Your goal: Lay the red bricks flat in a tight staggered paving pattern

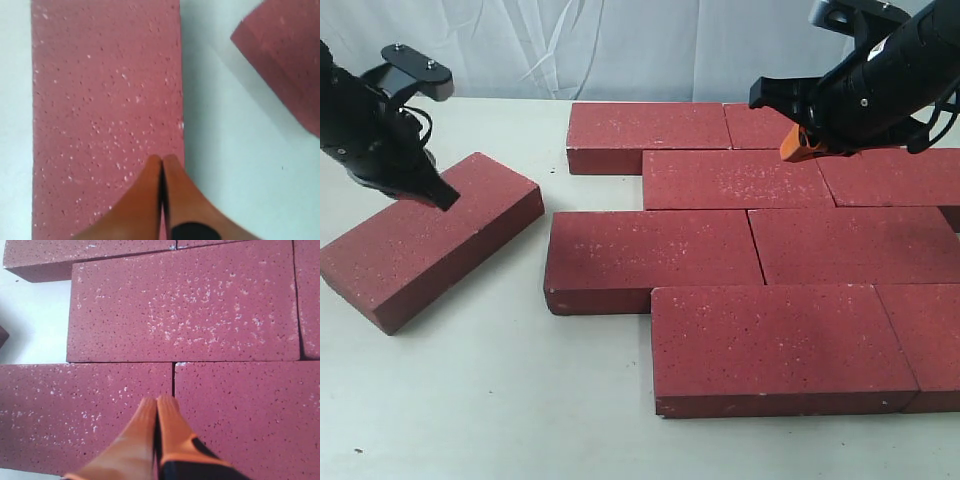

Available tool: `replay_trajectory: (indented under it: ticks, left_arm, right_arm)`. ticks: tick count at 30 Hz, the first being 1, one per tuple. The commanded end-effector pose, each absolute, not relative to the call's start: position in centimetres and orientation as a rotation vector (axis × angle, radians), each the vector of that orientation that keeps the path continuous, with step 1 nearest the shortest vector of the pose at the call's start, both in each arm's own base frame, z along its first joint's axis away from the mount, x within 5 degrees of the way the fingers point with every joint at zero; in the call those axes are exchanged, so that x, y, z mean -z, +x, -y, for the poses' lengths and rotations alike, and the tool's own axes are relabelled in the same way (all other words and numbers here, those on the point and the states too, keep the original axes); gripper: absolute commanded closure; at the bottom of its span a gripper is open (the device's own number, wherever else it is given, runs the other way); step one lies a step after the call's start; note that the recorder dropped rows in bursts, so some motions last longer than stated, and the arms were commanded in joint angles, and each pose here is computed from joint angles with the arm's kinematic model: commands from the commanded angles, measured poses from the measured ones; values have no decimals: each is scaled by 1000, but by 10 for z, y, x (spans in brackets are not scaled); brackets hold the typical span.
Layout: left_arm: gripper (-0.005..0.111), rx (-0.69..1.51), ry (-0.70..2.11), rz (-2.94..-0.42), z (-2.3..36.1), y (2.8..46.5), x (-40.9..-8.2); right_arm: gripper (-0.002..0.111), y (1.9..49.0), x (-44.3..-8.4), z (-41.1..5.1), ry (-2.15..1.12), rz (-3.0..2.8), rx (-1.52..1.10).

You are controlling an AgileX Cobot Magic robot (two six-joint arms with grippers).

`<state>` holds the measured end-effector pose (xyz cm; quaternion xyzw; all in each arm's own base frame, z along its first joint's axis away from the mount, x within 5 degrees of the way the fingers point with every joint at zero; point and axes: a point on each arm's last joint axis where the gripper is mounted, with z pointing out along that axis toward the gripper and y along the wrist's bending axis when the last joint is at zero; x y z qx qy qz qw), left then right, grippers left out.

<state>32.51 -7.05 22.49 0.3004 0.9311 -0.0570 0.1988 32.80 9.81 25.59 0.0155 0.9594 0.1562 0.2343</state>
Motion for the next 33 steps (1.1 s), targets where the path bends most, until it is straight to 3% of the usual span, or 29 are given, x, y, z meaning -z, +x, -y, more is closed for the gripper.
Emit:
replay_trajectory:
  ticks: [1,7,12,19,28,33]
  left_arm:
    - [107,188,556,-2585,72,335,-228]
    - [107,9,361,-2680,59,347,-201]
    - [107,28,352,-2715,64,353,-179]
    - [107,13,620,-2727,79,349,-168]
    - [107,-9,1176,-2797,75,328,-163]
    - [107,9,1332,-2804,74,321,-165]
  right_arm:
    - [109,328,-261,-96,41,-2618,-429]
    - [109,328,-261,-96,41,-2618,-429]
    - [109,328,-261,-96,41,-2618,-429]
    - [109,328,-261,-96,41,-2618,-429]
    - [109,328,-261,-96,41,-2618,-429]
    - [109,328,-261,-96,41,-2618,-429]
